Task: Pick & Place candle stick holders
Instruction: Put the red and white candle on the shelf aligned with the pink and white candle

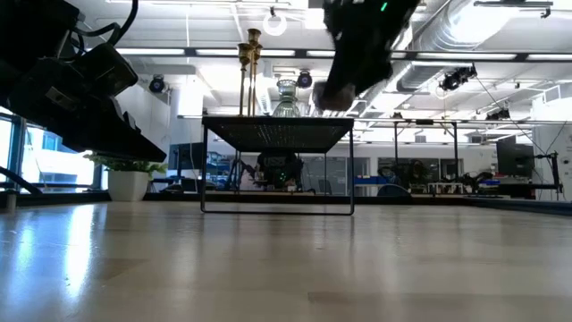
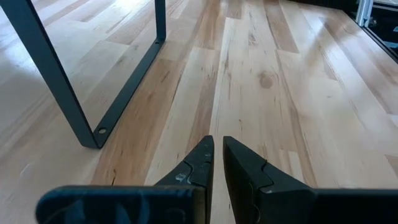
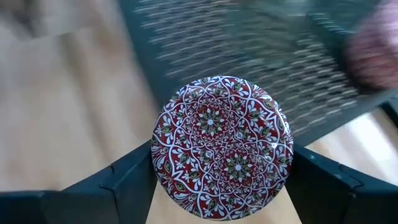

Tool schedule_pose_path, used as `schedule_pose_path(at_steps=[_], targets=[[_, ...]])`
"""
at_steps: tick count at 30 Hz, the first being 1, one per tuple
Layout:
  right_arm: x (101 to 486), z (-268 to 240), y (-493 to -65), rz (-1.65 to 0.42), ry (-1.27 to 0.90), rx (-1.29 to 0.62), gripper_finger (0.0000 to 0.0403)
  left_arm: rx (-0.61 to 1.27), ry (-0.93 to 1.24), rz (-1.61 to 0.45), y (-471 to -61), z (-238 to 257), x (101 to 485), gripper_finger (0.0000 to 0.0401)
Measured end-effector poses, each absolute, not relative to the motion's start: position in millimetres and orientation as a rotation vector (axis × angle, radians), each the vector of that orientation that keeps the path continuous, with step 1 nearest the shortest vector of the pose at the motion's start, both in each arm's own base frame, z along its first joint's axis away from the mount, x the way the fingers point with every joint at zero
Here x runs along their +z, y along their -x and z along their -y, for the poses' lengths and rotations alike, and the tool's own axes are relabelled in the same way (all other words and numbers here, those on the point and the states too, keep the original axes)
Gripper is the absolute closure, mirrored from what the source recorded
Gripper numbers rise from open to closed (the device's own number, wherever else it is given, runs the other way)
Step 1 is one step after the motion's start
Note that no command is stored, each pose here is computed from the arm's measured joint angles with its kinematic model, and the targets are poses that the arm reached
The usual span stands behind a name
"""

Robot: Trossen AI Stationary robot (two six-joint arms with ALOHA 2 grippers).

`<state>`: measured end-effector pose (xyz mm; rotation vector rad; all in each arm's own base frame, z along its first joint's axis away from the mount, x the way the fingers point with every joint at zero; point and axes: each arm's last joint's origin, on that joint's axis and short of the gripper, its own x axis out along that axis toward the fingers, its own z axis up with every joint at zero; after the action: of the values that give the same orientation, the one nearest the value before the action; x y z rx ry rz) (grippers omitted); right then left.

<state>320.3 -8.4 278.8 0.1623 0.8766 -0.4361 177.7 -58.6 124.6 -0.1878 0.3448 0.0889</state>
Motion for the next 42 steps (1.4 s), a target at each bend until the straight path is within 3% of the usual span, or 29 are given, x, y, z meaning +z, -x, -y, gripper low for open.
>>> schedule_pose_path(at_steps=[12,42], targets=[[276,79,-323,-0.833,-0.189,-0.510,0.0112,0.083,0.196,-0.347,-178,59,124,0.0368],[265,91,-331,-0.844,-0.124,-0.513,0.0111,0.058,0.214,-0.347,-178,60,125,0.0368]])
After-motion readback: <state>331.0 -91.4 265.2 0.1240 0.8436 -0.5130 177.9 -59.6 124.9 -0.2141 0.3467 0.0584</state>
